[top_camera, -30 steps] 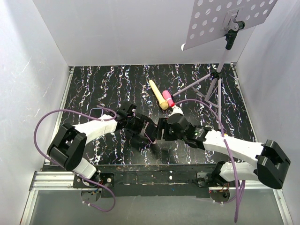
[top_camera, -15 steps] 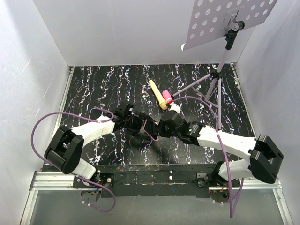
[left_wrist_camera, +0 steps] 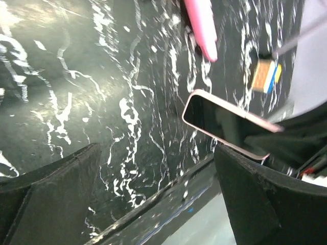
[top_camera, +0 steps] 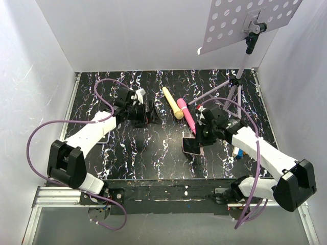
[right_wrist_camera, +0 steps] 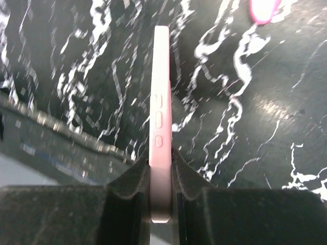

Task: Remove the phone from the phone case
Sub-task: Adjust the phone.

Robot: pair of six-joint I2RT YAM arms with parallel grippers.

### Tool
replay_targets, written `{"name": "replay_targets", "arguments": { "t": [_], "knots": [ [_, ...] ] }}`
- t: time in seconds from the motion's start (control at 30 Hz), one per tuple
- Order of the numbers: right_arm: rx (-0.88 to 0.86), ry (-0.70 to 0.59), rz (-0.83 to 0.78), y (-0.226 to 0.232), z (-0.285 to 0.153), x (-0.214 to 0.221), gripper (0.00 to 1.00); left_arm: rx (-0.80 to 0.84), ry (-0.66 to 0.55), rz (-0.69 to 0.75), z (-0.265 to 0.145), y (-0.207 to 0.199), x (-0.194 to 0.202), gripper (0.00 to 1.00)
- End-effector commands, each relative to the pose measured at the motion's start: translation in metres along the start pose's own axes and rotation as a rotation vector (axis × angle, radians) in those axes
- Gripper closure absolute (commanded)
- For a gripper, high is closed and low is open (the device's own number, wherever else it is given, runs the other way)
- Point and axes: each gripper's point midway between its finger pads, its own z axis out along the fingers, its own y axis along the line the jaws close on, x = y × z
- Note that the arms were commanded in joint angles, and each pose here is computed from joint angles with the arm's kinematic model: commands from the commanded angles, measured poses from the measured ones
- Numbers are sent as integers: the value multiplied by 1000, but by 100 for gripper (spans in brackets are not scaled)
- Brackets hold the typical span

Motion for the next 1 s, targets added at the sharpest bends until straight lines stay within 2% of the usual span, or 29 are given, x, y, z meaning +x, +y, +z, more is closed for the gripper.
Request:
{"name": "replay_targets", "arguments": {
  "t": [0.0, 0.07, 0.2, 0.3, 0.47, 0.67, 0.77, 0.87, 0.97],
  "knots": [
    [-237, 120, -233, 41, -51, 1, 99, 382, 95, 340, -21, -44, 43, 9],
    [-358, 108, -269, 62, -65, -1, 99, 499, 120, 388, -26, -63, 61, 9],
    [-561, 110, -307, 92, -84, 5, 99, 619, 150, 547, -39, -90, 90, 10],
    [-644, 154, -334, 101, -97, 14, 99, 693, 154, 620, -51, -96, 99, 10],
    [-863, 145, -363, 126, -127, 23, 99, 741, 200, 671, -55, -94, 110, 12],
    [-875, 83, -391, 130, -136, 17, 99, 904, 382, 640, -65, -111, 144, 15],
    [-824, 61, -397, 126, -136, 14, 99, 951, 389, 658, -75, -117, 150, 20],
    [-810, 29, -415, 125, -138, 11, 99, 947, 367, 674, -78, -117, 150, 30],
    [-817, 1, -429, 127, -142, 7, 99, 940, 357, 675, -79, -117, 149, 46]
  ]
}}
